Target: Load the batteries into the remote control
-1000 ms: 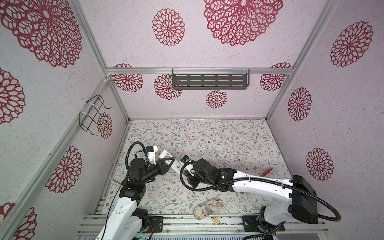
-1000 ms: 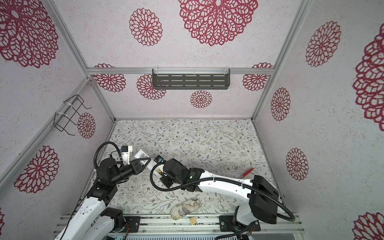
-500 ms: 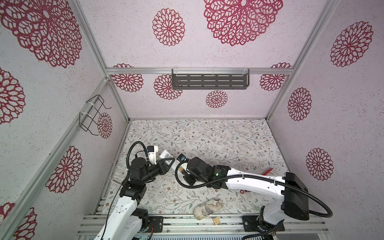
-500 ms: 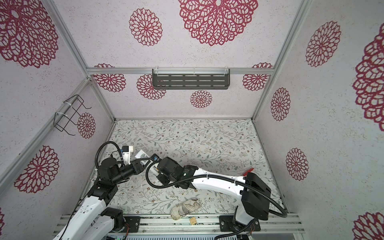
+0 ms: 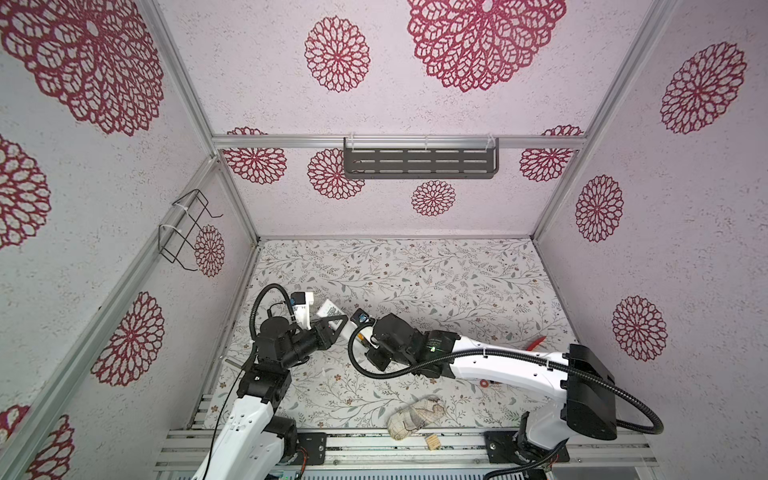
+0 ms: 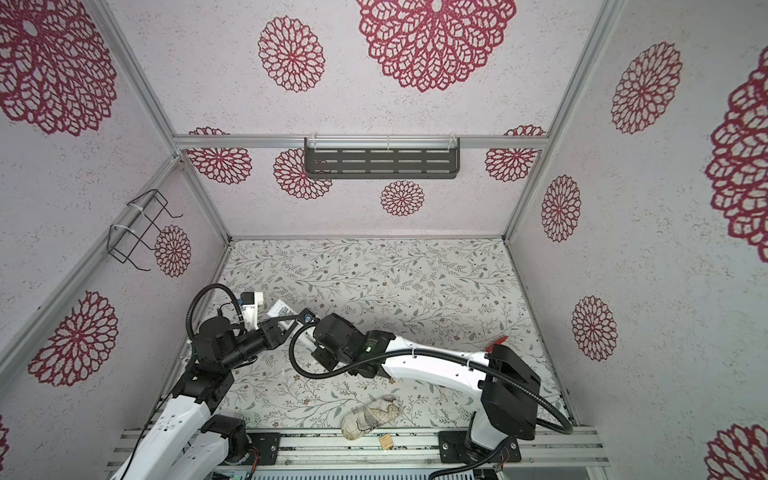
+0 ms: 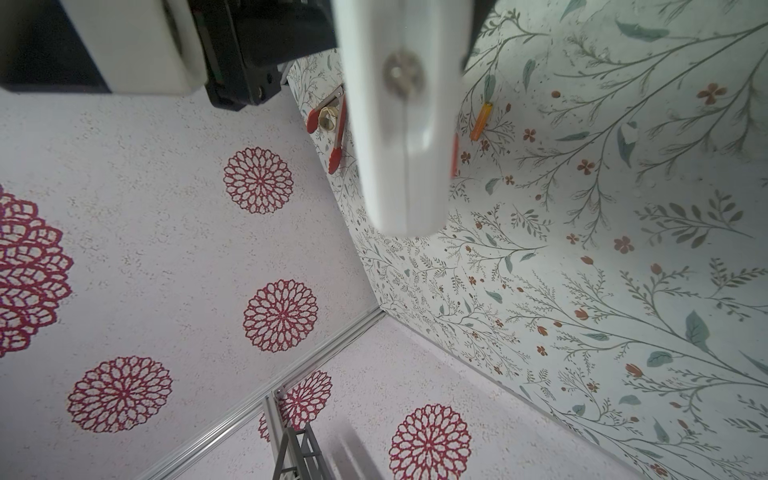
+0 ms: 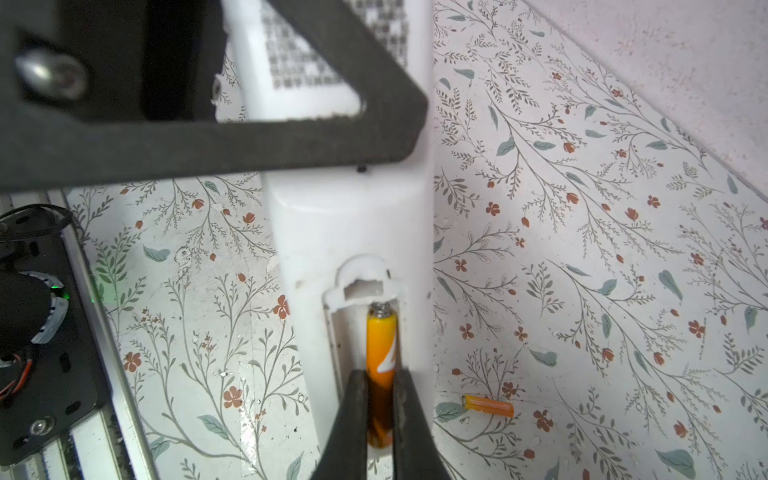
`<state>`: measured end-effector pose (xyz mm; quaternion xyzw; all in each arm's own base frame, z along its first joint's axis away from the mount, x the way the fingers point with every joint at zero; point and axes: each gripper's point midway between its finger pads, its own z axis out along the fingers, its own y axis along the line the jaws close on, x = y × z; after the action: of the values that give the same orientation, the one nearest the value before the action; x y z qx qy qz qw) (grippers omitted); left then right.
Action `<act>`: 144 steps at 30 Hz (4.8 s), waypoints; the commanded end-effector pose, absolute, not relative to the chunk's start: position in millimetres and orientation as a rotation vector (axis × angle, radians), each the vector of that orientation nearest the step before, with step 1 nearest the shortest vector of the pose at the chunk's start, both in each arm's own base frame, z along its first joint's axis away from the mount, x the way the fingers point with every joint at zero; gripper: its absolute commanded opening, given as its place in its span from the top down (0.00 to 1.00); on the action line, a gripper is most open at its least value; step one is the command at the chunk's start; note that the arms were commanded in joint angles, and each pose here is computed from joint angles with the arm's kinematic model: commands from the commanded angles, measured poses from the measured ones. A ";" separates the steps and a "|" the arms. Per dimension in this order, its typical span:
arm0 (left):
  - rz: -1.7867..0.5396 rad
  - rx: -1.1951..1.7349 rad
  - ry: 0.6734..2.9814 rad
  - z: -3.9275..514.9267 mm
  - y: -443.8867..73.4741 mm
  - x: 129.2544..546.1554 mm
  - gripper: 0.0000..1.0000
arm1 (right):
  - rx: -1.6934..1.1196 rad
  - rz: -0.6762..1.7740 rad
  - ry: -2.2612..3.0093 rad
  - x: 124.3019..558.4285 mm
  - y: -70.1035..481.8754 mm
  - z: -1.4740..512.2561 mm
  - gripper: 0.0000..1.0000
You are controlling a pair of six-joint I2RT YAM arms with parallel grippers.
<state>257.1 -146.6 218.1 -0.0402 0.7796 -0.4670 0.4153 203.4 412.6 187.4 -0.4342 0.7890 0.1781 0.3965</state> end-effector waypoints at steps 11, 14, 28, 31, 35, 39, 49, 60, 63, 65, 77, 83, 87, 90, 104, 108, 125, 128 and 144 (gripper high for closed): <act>-1.527 0.142 1.802 282.8 -178.5 212.1 1.00 | -1.150 0.450 1.914 212.8 411.7 172.0 0.89; -1.564 0.143 1.770 291.4 -175.9 209.4 1.00 | -1.152 0.450 1.908 213.2 410.4 169.4 0.89; -1.692 0.206 1.640 326.7 -172.1 197.5 1.00 | -1.189 0.397 1.952 214.1 404.0 150.2 0.89; -1.690 0.200 1.639 326.6 -171.3 197.6 1.00 | -1.195 0.375 1.959 214.6 400.3 146.5 0.90; -1.679 0.195 1.655 323.6 -170.5 199.6 1.00 | -1.199 0.333 1.968 216.6 394.2 143.5 0.89; -1.629 0.168 1.702 314.0 -167.2 205.9 1.00 | -1.193 0.316 1.966 217.9 390.2 147.3 0.88; -1.550 0.084 1.777 293.2 -159.9 223.2 1.00 | -1.215 0.313 1.962 213.9 384.5 153.0 0.81; -1.468 0.022 1.842 276.8 -152.2 235.6 1.00 | -1.197 0.291 1.966 217.3 383.5 159.0 0.78; -1.467 0.020 1.842 276.3 -151.4 236.5 1.00 | -1.171 0.268 1.969 222.0 384.5 159.7 0.77; -1.468 0.018 1.843 276.1 -150.9 236.7 1.00 | -1.162 0.262 1.966 223.6 385.7 160.9 0.77; -1.257 -0.140 1.967 245.8 -125.4 256.1 1.00 | -1.045 0.319 1.979 228.4 374.8 177.2 0.74; -1.034 -0.298 2.070 218.9 -95.2 269.2 1.00 | -0.957 0.371 2.058 217.5 350.7 182.0 0.35; -0.936 -0.368 2.087 210.8 -78.6 273.2 1.00 | -0.942 0.368 2.153 206.6 334.7 169.0 0.14; -0.914 -0.377 2.079 211.6 -73.6 275.2 1.00 | -0.944 0.352 2.227 198.5 327.9 155.6 0.12; -0.892 -0.414 2.064 210.1 -64.0 277.4 1.00 | -1.216 0.315 2.340 169.1 339.0 91.1 0.14; -0.882 -0.418 2.061 210.0 -62.7 276.8 1.00 | -1.268 0.322 2.342 168.3 348.1 81.0 0.21; -0.891 -0.418 2.062 208.7 -63.9 277.3 1.00 | -0.926 0.375 2.504 226.8 333.3 86.7 0.29; -0.891 -0.415 2.063 208.7 -64.2 277.2 1.00 | -0.822 0.399 2.569 239.5 326.3 94.2 0.29; -0.894 -0.395 2.042 214.9 -66.1 275.3 1.00 | -0.412 0.434 2.804 268.9 315.9 77.7 0.43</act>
<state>272.8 -65.8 201.1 -0.1741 0.8257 -0.3561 0.4014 268.8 315.0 77.8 -0.1819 0.9611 0.1429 0.1512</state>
